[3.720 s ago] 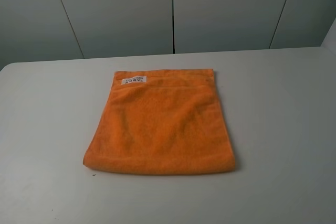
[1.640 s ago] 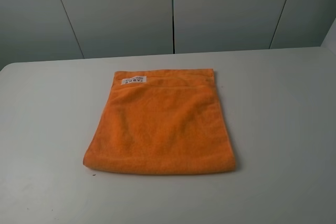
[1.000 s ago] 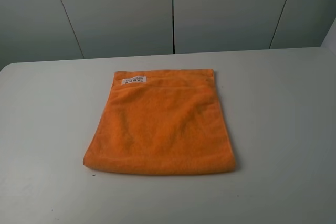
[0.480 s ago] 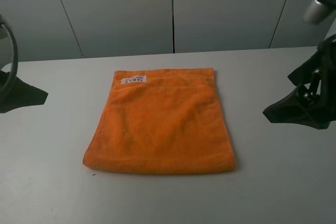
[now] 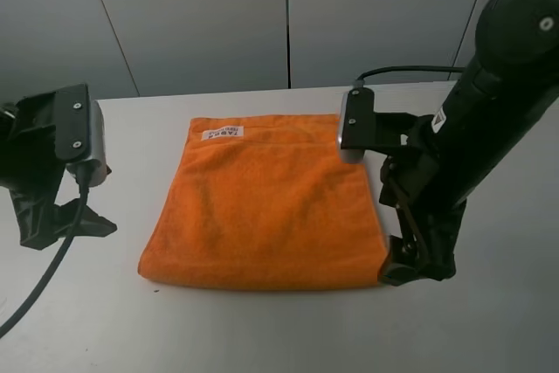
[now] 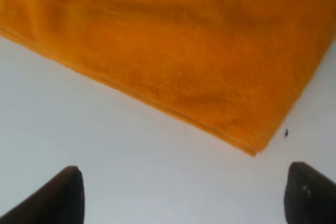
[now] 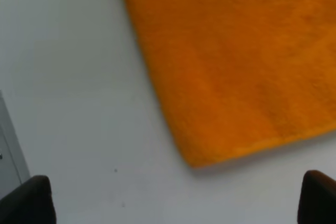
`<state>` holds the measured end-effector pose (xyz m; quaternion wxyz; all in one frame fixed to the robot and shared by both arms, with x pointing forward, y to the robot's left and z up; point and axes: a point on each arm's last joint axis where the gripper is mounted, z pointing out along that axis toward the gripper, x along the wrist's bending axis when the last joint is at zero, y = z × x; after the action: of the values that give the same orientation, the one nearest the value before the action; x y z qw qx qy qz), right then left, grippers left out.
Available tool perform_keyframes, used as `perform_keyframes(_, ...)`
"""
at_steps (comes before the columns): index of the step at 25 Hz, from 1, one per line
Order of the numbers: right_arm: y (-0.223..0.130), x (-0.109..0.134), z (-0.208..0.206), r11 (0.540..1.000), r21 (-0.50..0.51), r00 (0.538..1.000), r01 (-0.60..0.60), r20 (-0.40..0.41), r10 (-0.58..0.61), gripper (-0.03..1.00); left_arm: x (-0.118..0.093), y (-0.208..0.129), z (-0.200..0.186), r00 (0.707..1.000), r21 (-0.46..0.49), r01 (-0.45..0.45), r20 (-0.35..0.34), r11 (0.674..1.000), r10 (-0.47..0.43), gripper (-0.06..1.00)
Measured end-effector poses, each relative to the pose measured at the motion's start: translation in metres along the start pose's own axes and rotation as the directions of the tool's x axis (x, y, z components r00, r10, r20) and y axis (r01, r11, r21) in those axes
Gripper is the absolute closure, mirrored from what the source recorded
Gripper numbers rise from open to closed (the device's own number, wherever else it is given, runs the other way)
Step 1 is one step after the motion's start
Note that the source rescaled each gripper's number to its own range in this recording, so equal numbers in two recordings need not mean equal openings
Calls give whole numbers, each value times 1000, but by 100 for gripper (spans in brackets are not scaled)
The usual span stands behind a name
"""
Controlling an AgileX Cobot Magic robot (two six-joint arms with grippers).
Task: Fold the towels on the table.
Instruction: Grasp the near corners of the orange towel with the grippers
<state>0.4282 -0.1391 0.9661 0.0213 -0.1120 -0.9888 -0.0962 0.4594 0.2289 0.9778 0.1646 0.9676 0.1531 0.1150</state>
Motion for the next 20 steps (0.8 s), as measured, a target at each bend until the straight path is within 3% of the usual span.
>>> perform_keyframes(5,14,9,19,997,28,997,72,-21,-71,-3,-11,7,11,984,157,-177,5,972,178,-4)
perform_keyframes(8,16,6,27,995,38,996,90,-2,-90,-3,-18,15,18,972,180,-234,25,955,233,-4)
perform_keyframes(16,15,-3,52,985,106,991,134,4,-136,-3,-24,20,36,964,196,-264,79,944,253,-4)
perform_keyframes(20,18,-7,57,986,91,989,141,31,-144,-3,-24,22,49,973,177,-224,95,958,210,-4)
